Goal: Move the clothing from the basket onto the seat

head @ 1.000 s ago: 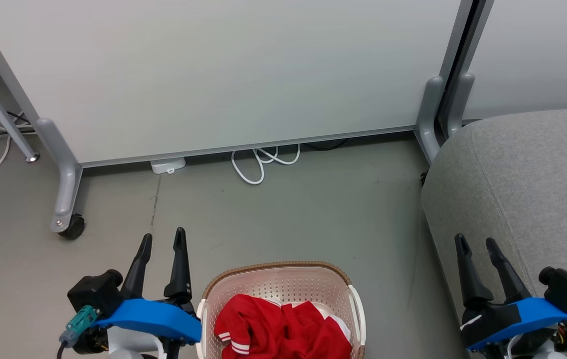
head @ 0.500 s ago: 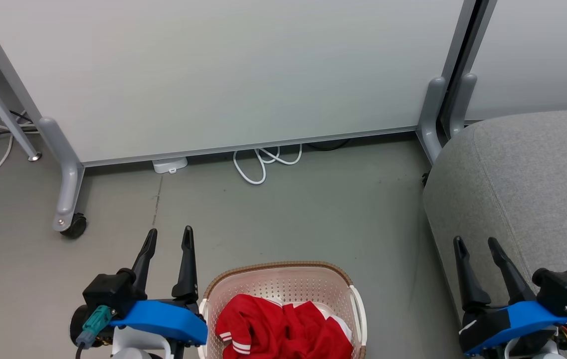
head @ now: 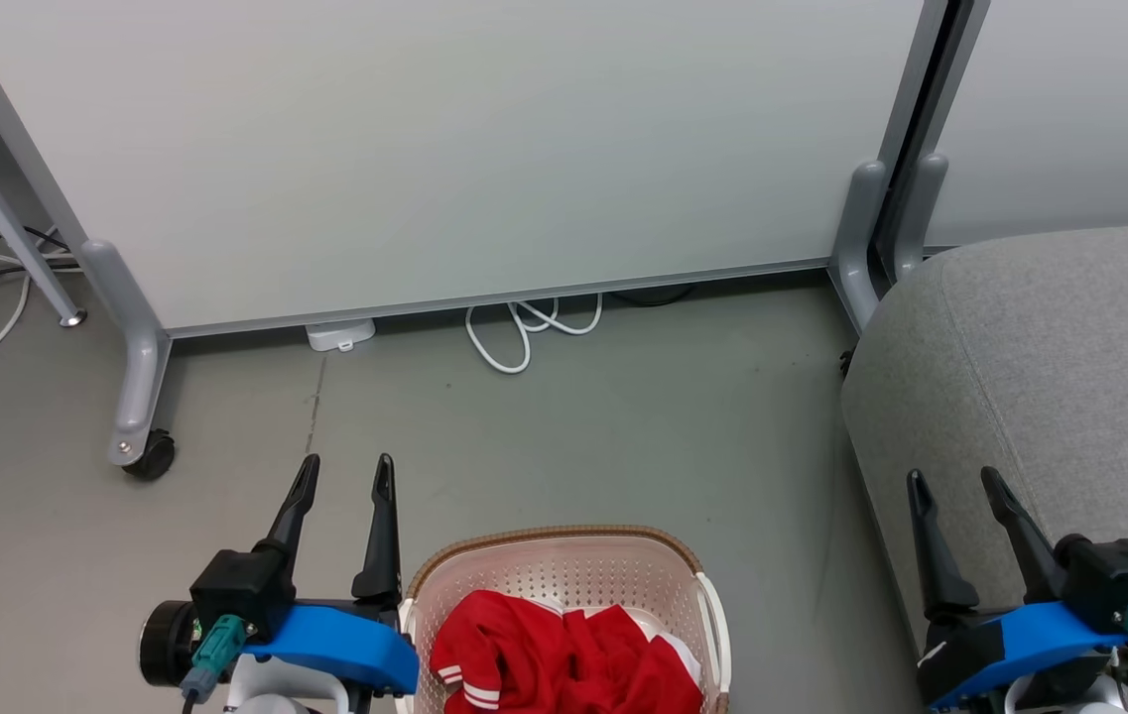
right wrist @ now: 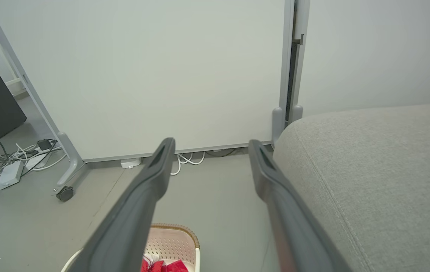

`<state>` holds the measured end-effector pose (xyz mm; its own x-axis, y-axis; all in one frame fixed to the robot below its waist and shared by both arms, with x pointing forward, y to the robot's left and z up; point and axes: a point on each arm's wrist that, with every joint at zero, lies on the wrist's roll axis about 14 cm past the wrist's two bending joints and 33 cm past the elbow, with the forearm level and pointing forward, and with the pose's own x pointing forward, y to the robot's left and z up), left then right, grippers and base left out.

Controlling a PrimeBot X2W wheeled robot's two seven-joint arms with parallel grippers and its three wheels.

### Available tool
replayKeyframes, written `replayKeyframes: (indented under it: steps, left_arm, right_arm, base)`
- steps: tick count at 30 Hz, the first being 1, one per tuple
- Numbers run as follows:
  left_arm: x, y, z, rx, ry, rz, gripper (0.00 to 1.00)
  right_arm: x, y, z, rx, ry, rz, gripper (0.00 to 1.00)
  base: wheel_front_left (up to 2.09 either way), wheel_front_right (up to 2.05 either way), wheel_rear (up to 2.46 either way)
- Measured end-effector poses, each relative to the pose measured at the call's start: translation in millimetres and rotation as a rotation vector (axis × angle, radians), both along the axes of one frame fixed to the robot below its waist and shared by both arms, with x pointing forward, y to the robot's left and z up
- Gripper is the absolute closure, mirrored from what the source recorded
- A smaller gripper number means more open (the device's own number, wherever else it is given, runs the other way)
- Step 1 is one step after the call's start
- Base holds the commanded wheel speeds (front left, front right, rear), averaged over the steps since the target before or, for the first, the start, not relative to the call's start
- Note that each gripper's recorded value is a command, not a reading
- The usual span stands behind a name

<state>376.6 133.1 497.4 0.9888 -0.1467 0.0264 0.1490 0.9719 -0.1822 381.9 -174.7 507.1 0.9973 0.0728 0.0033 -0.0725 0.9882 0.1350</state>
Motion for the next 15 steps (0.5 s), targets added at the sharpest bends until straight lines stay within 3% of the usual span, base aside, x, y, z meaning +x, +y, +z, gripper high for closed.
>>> replayKeyframes:
  steps: [15]
  left_arm:
    - [-4.4, -5.6, 0.7, 0.115, -0.038, -0.027, 0.0]
  right_arm:
    - [-2.0, 4.8, 3.8, -0.129, -0.026, 0.023, 0.0]
  base:
    - [0.0, 0.0, 0.0]
